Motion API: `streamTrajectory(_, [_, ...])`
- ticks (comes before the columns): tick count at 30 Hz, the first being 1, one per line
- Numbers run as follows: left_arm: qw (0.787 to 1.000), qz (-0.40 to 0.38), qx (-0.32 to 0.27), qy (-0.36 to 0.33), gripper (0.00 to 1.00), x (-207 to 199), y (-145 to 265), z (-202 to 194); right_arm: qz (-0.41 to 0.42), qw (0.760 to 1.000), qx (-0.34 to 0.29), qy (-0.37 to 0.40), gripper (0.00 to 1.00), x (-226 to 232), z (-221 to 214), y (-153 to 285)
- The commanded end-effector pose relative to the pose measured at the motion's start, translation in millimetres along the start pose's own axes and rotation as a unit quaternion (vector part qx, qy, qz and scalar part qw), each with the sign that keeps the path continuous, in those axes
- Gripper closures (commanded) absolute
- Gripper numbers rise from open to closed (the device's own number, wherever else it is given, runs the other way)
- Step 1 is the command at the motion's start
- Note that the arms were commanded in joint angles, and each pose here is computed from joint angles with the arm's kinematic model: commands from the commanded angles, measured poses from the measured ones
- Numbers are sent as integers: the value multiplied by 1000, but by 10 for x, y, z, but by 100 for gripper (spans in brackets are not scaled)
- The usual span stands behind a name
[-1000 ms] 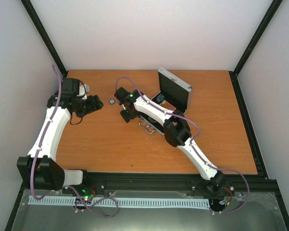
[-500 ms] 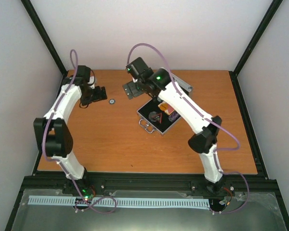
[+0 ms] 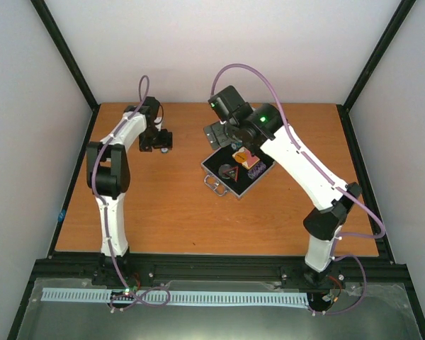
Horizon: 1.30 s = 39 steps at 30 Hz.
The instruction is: Pack up texas hold em set
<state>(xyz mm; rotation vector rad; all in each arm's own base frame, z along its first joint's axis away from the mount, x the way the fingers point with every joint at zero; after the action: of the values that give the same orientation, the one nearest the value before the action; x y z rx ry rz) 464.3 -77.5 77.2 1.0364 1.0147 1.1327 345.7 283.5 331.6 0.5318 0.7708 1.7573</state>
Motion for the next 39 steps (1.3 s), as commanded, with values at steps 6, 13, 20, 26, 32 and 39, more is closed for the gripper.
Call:
streamTrajectory(6, [1000,14,5,-4,15,37,-177,258,-17,1000,7,-7,0,-217,-2,-14])
streamTrajectory(13, [999,37,20,-22,18,-10,-374,368,-13,1000,20,-17,0,-331,24,-110])
streamTrajectory(20, [997,60,34,-26,21,71,-513,358,-17,999,30,-23,0,-436,4,-161])
streamTrajectory(26, [997,74,29,-27,23,120,-563,401,-16,999,38,-22,0,-471,-32,-212])
streamTrajectory(32, [997,67,40,-24,33,104,-614,352,-16,999,45,-23,0,-504,-55,-253])
streamTrajectory(39, [996,68,55,-27,36,116,-600,124,-14,998,45,-29,0,-554,-52,-257])
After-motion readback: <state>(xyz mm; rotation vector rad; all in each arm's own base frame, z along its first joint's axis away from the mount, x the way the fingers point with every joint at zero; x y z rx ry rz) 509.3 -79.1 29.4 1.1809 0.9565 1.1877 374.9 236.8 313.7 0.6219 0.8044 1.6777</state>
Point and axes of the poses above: each gripper's point midway between its finger pads, its own y axis back along the fingers, its own x axis along the line the jaws close on, z = x × y, the point moved 1 cm from there along y, back along the fingers, and after that the axes turned 12 degrees about -y, right-handed, at the moved point
